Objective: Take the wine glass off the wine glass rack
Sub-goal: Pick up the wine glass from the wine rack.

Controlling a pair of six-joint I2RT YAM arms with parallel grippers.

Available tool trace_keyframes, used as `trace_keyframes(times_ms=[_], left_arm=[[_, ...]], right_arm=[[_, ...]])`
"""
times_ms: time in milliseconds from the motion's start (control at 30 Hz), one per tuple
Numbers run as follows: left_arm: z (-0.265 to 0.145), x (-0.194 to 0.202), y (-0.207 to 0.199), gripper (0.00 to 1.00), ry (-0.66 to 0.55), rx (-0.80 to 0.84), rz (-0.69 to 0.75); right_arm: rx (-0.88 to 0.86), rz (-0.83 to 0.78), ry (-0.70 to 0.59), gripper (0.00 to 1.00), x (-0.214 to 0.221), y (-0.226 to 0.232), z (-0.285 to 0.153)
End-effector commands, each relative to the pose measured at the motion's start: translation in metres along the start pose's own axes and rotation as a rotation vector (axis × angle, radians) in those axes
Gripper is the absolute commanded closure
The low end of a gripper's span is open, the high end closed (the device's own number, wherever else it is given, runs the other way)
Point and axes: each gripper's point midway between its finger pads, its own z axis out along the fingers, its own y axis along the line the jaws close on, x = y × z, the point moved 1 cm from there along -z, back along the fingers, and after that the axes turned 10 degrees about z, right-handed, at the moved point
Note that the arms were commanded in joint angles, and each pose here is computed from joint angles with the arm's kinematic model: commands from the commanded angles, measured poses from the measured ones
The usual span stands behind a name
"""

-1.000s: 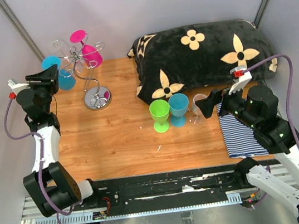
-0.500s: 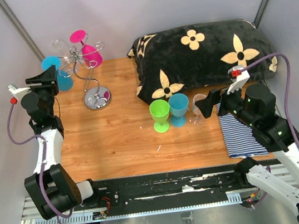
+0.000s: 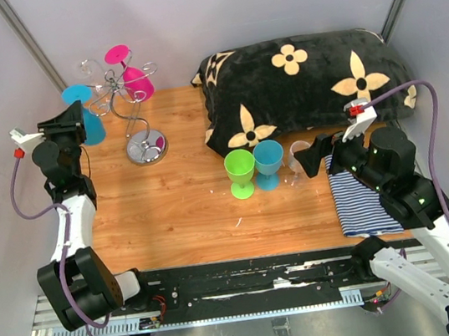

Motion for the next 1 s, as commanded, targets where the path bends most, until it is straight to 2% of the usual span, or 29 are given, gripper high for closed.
trace_keyframes(times_ms=[0, 100, 433, 567, 600, 700, 800, 967], left_arm=[[-0.003, -0.007, -0.010, 0.72, -0.031, 0.016, 0.010], [-0.004, -0.009, -0.010, 0.82, -0.042, 0.004, 0.004], [-0.007, -0.023, -0.024, 0.93, -0.096, 0.014, -0.055], [-0.007, -0.023, -0.024, 0.93, -0.092, 0.007, -0.061], [-0.008, -0.022, -0.022, 0.89, -0.090, -0.003, -0.057], [-0.015, -0.023, -0.023, 0.63, -0.095, -0.002, -0.046], [-0.020, -0.024, -0.031, 0.52, -0.100, 0.028, -0.016], [-0.028, -0.028, -0.033, 0.42, -0.112, 0.018, 0.044]], right_arm=[[0.012, -0.004, -0.036, 0.01, -0.013, -0.001, -0.002], [0.012, -0.004, -0.036, 0.01, -0.013, 0.000, -0.002], [0.007, -0.004, -0.033, 0.01, -0.013, 0.000, 0.002], [0.000, -0.004, -0.029, 0.01, -0.013, 0.001, 0.004], [-0.002, -0.005, -0.026, 0.01, -0.012, 0.002, 0.004], [-0.002, -0.009, -0.026, 0.01, -0.013, 0.002, 0.005], [-0.002, -0.026, -0.026, 0.01, -0.012, 0.001, 0.005], [0.014, -0.063, -0.045, 0.01, -0.018, -0.003, 0.011]])
